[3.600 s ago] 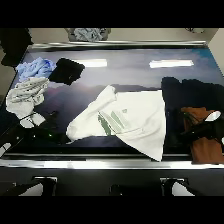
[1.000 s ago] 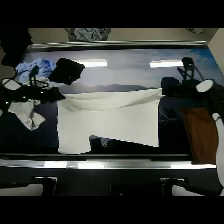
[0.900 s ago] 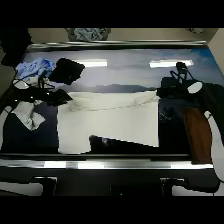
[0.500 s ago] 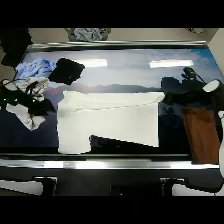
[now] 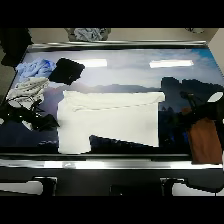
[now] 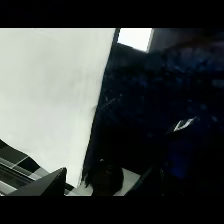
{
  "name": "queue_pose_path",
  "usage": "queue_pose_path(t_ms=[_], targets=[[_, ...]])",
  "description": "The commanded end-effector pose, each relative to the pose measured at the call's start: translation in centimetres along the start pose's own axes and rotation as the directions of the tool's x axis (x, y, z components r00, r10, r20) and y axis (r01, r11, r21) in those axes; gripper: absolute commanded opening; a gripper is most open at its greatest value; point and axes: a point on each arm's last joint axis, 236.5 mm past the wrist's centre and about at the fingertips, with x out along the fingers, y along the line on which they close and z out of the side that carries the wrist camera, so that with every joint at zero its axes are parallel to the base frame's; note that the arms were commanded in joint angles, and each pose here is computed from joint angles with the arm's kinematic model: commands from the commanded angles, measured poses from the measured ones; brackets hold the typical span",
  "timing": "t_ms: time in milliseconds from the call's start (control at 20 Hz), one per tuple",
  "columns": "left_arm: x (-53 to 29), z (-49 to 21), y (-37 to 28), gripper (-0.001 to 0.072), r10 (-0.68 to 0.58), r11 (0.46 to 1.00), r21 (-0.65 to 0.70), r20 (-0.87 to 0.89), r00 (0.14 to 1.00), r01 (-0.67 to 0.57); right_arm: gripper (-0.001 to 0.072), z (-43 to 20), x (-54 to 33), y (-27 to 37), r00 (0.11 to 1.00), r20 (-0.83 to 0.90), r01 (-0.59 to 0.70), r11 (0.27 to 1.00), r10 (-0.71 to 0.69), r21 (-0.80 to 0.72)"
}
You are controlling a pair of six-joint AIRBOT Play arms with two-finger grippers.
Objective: Fold the shirts.
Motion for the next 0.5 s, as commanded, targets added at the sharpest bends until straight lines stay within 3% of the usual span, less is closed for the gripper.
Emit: queue_pose_path(t_ms=[0,50,200,450], targets=[[1.4,1.1,-0.5,0.0401,0.004,1.000,0.011,0.048,0.999,-0.005,0.0664,-2.1,1.7,0.1,0.998,-0.057,-0.026,0.999,0.027,0.022],[1.6,1.5,-0.7,0.0351,0.010,1.000,0.012,0.061,0.998,-0.011,0.0664,-2.7,2.4,0.1,0.997,-0.071,-0.035,0.999,0.037,0.033],[1.9,2.0,-1.3,0.0044,0.020,0.999,0.027,0.077,0.997,-0.022,0.0663,-4.8,5.0,1.5,0.988,-0.139,-0.066,0.998,0.068,0.018],[0.9,1.5,-2.0,0.0030,0.016,0.999,0.045,0.083,0.996,-0.020,0.0664,-3.5,10.1,5.9,0.992,-0.096,-0.090,0.996,0.088,-0.022]])
